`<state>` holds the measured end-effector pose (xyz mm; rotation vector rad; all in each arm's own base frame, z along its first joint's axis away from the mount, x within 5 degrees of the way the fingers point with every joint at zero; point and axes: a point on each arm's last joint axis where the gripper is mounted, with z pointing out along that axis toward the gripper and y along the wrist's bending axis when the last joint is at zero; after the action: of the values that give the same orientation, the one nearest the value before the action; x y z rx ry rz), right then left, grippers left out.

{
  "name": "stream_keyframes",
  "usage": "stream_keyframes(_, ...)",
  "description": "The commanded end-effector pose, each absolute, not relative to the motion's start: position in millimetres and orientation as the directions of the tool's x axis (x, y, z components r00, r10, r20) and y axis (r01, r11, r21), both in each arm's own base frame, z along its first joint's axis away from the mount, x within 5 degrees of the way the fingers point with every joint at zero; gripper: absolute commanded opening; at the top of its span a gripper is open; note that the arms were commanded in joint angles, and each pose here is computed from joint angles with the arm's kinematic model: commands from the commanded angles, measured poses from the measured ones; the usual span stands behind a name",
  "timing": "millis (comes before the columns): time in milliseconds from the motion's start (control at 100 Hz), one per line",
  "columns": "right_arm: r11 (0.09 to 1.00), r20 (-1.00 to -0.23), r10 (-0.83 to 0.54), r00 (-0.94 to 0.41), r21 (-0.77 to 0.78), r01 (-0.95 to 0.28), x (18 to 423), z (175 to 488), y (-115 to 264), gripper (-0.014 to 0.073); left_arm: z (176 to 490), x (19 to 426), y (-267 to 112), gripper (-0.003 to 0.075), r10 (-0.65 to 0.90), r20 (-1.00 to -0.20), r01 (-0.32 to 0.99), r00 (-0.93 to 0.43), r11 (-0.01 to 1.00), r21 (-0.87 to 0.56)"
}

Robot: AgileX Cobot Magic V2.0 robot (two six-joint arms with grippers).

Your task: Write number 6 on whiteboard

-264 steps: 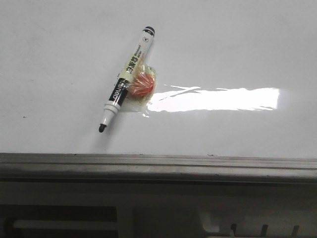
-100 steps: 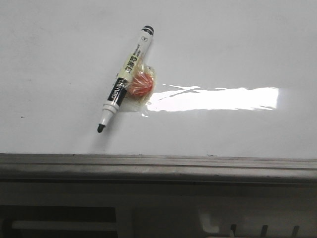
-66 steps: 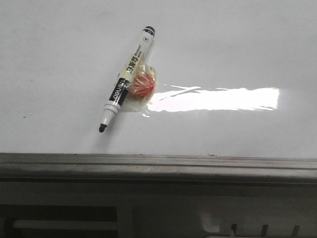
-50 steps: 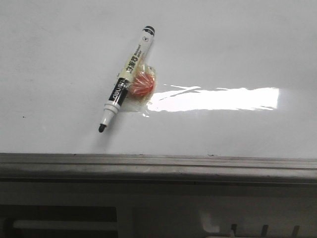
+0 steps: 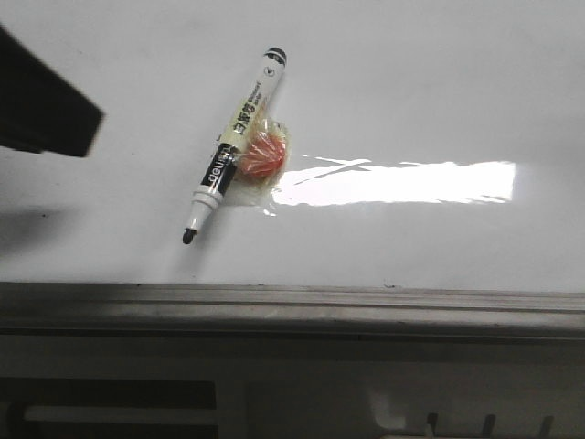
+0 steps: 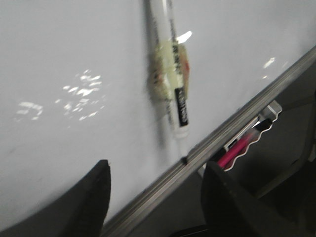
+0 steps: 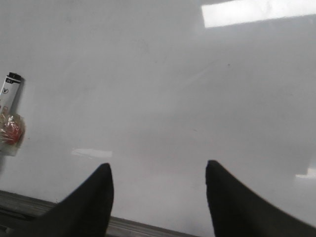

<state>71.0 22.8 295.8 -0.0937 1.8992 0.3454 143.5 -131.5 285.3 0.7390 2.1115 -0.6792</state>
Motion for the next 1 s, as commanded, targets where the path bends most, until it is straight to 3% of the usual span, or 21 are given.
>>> stream_keyframes(0,0.953,-0.955,0.109,-0.276,0.179,-0.246,74,311,23,0.0375,299,157,-150,0.0384,0.143,-0.854,0.660,-0.500,0.701,-0.269)
stream_keyframes(390,0.953,-0.955,0.109,-0.276,0.179,-0.246,74,311,23,0.0375,267,183,-181,0.0368,0.167,-0.772,0.605,-0.613,0.727,-0.324)
stream_keyframes(510,0.953,-0.955,0.109,-0.276,0.179,-0.246,74,311,23,0.0375,259,187,-184,0.0225,0.183,-0.753,0.597,-0.632,0.734,-0.323)
stream_keyframes(610,0.953,-0.953,0.107,-0.282,0.179,-0.245,74,310,23,0.0375,258,186,-184,-0.0022,0.189,-0.747,0.600,-0.637,0.731,-0.326)
stream_keyframes(710,0.952,-0.956,0.067,-0.285,0.147,-0.270,73,311,25,0.0375,265,182,-184,-0.0019,0.208,-0.759,0.630,-0.617,0.709,-0.317)
stream_keyframes(830,0.917,-0.961,-0.075,-0.268,0.039,-0.397,68,315,32,0.0374,282,170,-183,-0.0019,0.357,-0.806,0.780,-0.473,0.594,-0.195)
stream_keyframes(990,0.760,-0.953,-0.245,-0.178,-0.075,-0.645,64,317,54,0.0374,298,148,-176,-0.0019,0.537,-0.828,0.937,-0.160,0.346,0.043)
